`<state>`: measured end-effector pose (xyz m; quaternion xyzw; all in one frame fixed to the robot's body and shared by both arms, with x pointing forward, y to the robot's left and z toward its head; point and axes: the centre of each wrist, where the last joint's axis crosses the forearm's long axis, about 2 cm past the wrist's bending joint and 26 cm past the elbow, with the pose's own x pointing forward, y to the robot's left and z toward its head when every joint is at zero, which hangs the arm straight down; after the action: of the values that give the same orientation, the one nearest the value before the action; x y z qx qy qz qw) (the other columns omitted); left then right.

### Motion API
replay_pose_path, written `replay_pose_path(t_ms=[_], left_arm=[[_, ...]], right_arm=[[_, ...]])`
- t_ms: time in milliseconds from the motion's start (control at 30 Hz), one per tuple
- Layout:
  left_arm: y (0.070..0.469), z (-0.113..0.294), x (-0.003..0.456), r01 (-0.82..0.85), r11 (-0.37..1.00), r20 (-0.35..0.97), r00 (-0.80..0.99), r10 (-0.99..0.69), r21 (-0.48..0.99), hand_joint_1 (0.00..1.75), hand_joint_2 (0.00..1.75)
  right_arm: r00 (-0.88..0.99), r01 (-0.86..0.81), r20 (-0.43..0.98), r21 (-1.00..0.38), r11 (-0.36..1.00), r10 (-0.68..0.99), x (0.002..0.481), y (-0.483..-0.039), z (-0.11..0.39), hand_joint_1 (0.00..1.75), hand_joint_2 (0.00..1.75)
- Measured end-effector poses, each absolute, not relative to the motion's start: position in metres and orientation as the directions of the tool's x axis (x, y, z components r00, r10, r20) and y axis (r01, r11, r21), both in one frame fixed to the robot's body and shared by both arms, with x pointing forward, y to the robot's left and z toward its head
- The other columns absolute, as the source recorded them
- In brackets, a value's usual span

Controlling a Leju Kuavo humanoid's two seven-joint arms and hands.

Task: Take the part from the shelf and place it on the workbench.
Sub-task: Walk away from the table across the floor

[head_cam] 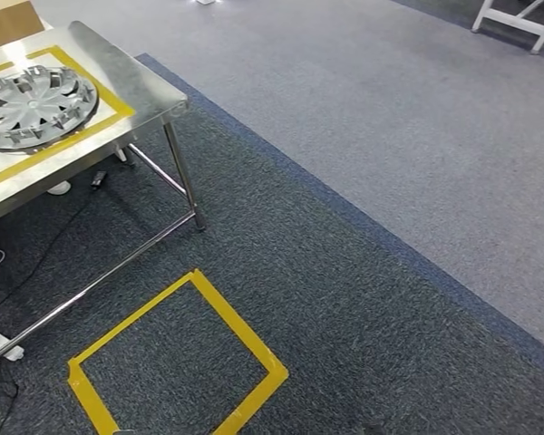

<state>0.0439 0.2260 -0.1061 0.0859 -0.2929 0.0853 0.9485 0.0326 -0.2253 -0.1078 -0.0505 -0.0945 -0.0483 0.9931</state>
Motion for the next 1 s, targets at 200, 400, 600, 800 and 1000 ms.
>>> replay_pose_path(t_ms=[200,400,600,800,1000], left_arm=[[0.2259,-0.1062,0.0428,-0.209,0.971,0.563,0.819,0.11,0.114,0.0,0.0],[0.2261,-0.106,0.0446,-0.212,0.971,0.565,0.817,0.112,0.113,0.0,0.0],[0.2264,-0.1058,0.0471,-0.214,0.97,0.569,0.815,0.114,0.113,0.0,0.0],[0.2272,-0.1064,0.0425,-0.209,0.97,0.556,0.824,0.108,0.121,0.0,0.0],[0.23,-0.107,0.0402,-0.2,0.97,0.544,0.834,0.097,0.134,0.0,0.0]], right_arm=[[0.982,0.098,0.176,-0.129,0.987,-0.075,0.0321,-0.2258,-0.1077,0.0,0.0],[0.983,0.086,0.173,-0.14,0.986,-0.061,0.031,-0.226,-0.1078,0.0,0.0],[0.983,0.087,0.173,-0.141,0.986,-0.062,0.031,-0.2255,-0.1077,0.0,0.0],[0.983,0.094,0.168,-0.136,0.986,-0.071,0.0309,-0.2233,-0.1074,0.0,0.0],[0.981,0.128,0.159,-0.125,0.984,-0.107,0.032,-0.2183,-0.1066,0.0,0.0]])
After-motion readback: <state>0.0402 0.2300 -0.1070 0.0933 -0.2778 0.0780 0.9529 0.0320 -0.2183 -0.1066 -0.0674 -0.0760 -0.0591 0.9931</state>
